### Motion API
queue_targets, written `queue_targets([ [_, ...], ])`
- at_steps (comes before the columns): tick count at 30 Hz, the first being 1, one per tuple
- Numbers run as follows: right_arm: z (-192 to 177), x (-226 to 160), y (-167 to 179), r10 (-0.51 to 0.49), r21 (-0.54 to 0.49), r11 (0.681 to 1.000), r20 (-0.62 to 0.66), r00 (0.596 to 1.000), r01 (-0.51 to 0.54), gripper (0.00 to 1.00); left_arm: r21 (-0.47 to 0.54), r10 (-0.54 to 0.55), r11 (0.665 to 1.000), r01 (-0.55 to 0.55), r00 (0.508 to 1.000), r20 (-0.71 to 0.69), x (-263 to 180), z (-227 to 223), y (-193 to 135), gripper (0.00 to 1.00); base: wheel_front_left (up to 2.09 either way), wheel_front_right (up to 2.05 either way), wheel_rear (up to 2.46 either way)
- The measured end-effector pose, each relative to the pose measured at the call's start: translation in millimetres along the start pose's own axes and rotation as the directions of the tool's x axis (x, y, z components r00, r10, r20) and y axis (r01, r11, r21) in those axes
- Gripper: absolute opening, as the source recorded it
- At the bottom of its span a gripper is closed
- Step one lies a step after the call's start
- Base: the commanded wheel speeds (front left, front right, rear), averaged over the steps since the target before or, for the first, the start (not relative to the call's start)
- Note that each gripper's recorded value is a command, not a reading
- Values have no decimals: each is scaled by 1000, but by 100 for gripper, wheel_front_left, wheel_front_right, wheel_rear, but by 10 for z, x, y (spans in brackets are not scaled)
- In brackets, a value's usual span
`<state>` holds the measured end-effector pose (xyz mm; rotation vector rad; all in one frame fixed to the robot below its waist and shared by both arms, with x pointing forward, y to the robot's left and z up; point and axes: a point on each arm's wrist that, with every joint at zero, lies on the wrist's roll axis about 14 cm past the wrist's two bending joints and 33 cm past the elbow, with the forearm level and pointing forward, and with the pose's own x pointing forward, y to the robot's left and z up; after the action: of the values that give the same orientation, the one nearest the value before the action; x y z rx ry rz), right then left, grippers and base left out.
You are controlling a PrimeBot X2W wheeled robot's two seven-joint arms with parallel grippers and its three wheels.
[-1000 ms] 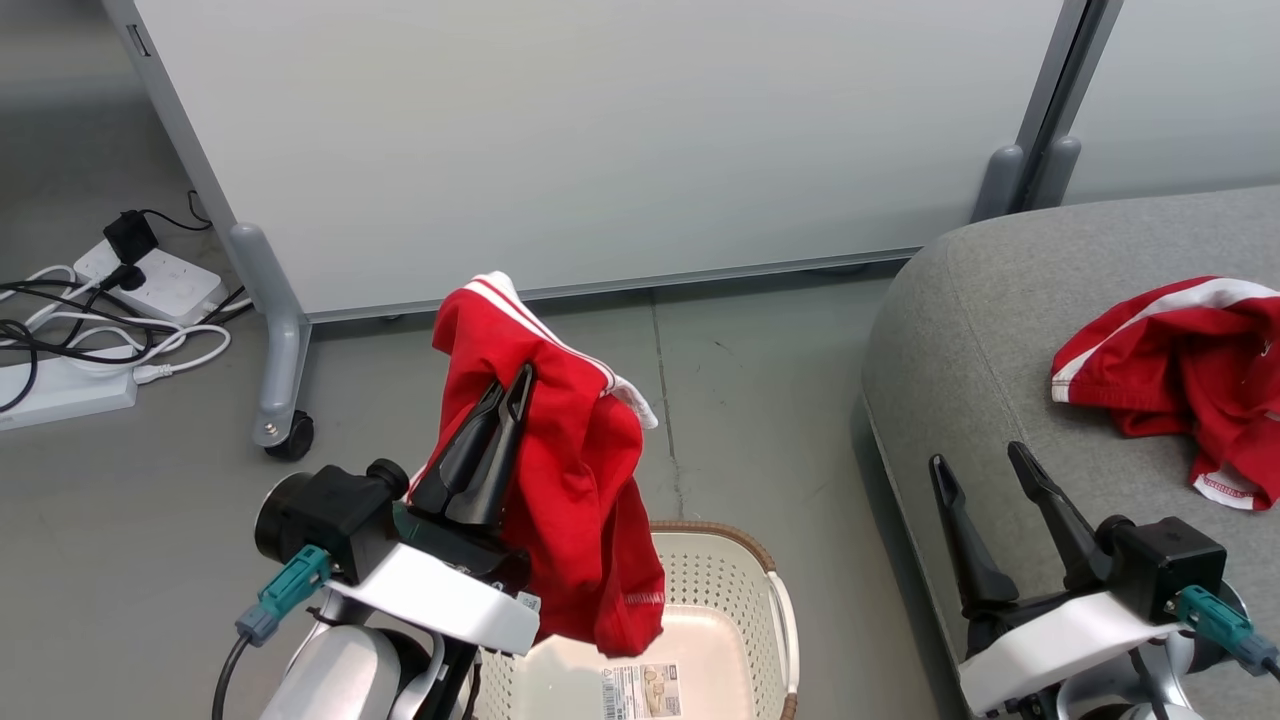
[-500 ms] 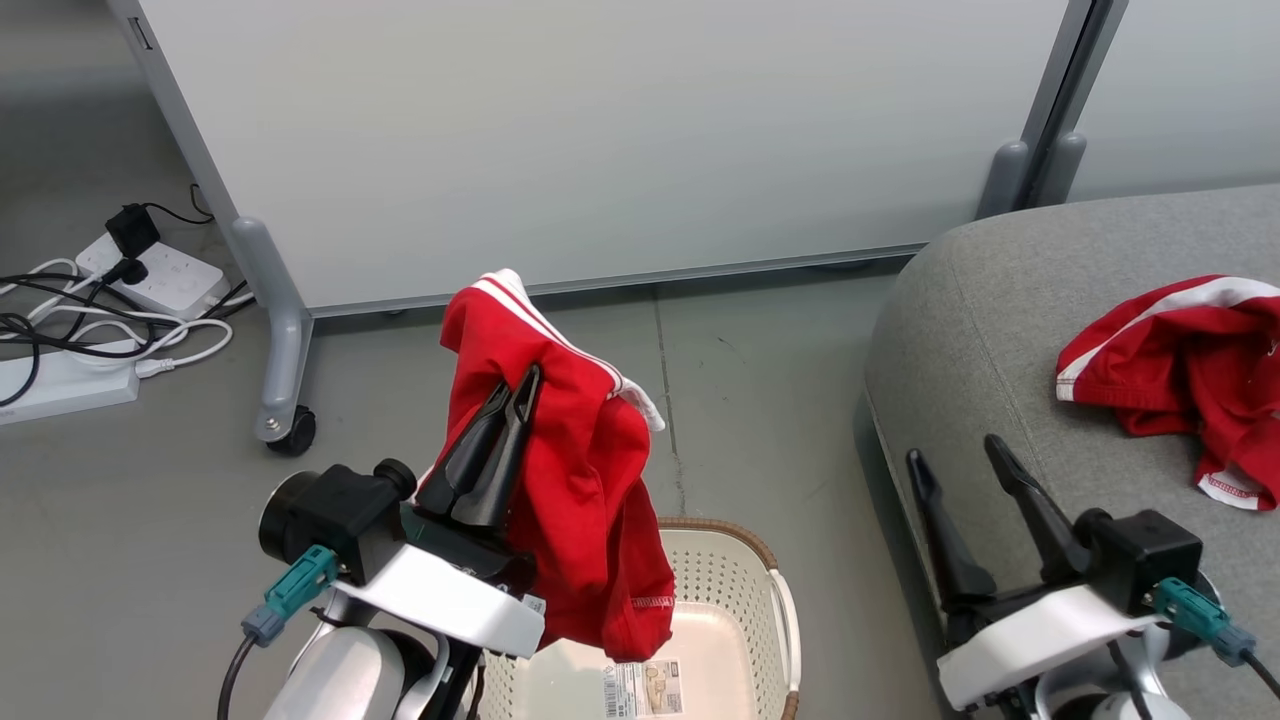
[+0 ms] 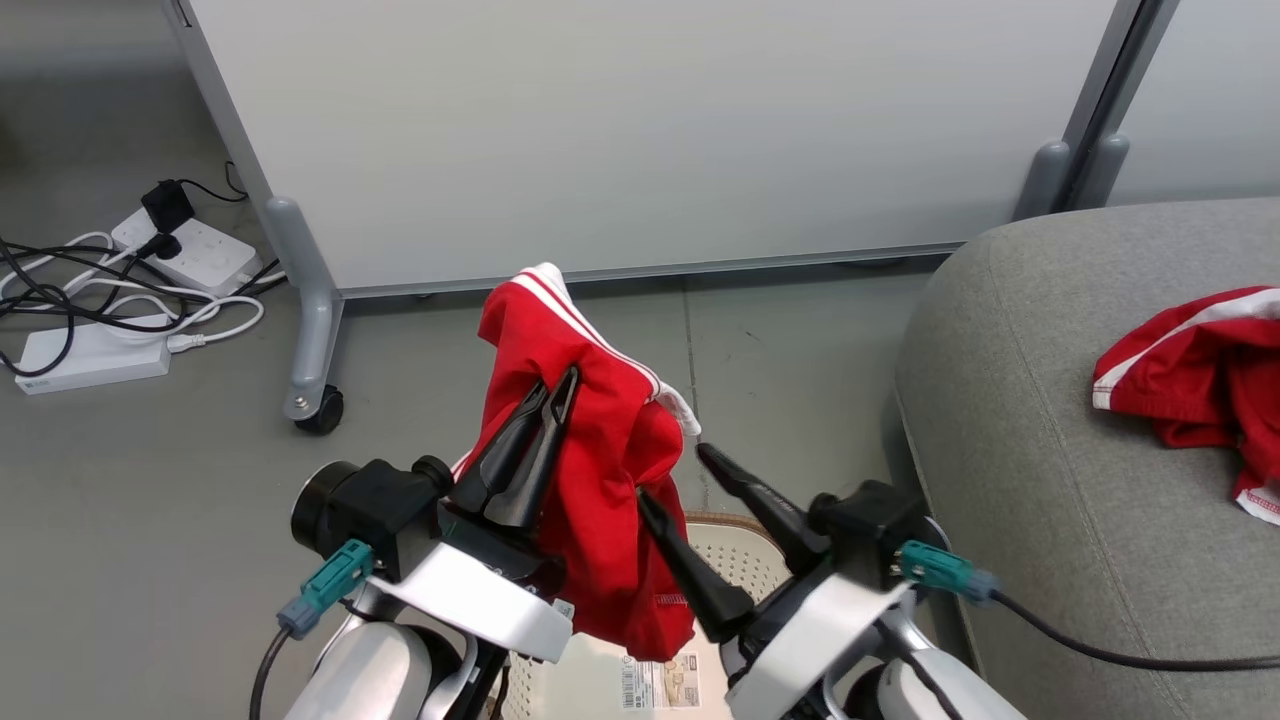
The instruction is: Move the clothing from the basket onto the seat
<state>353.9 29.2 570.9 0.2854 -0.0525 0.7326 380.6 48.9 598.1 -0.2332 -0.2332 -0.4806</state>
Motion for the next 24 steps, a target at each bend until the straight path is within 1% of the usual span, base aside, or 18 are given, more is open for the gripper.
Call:
queue_targets([
  [5,-186,153,304,121,10,993,-68,990,-121,100,7,-5,1000,5,1000,-1,-26,7,-27,0,0,0,0],
  [11,-350,242,412,178,23,984,-128,976,-177,100,6,-8,1000,7,1000,9,-28,43,-54,0,0,0,0],
  [12,-374,258,422,185,20,983,-135,973,-184,46,5,-8,1000,8,1000,9,-34,41,-61,0,0,0,0],
  [13,-382,274,432,192,21,981,-136,972,-191,13,5,-10,1000,10,1000,9,-39,41,-65,0,0,0,0],
  [14,-386,293,432,195,25,981,-137,971,-193,0,5,-9,1000,9,1000,8,-43,40,-65,0,0,0,0],
  [21,-335,379,359,188,25,982,-103,977,-186,0,4,-9,1000,9,1000,12,-54,42,-66,0,0,0,0],
  [22,-305,388,337,182,23,983,-90,979,-180,0,5,-4,1000,3,1000,22,-52,62,-59,25,0,0,0],
  [23,-275,395,310,173,25,985,-77,982,-171,0,10,3,1000,-4,1000,27,-51,72,-49,76,0,0,0],
  [24,-241,400,277,163,23,987,-63,985,-162,0,13,3,1000,-3,1000,30,-48,81,-55,100,0,0,0],
])
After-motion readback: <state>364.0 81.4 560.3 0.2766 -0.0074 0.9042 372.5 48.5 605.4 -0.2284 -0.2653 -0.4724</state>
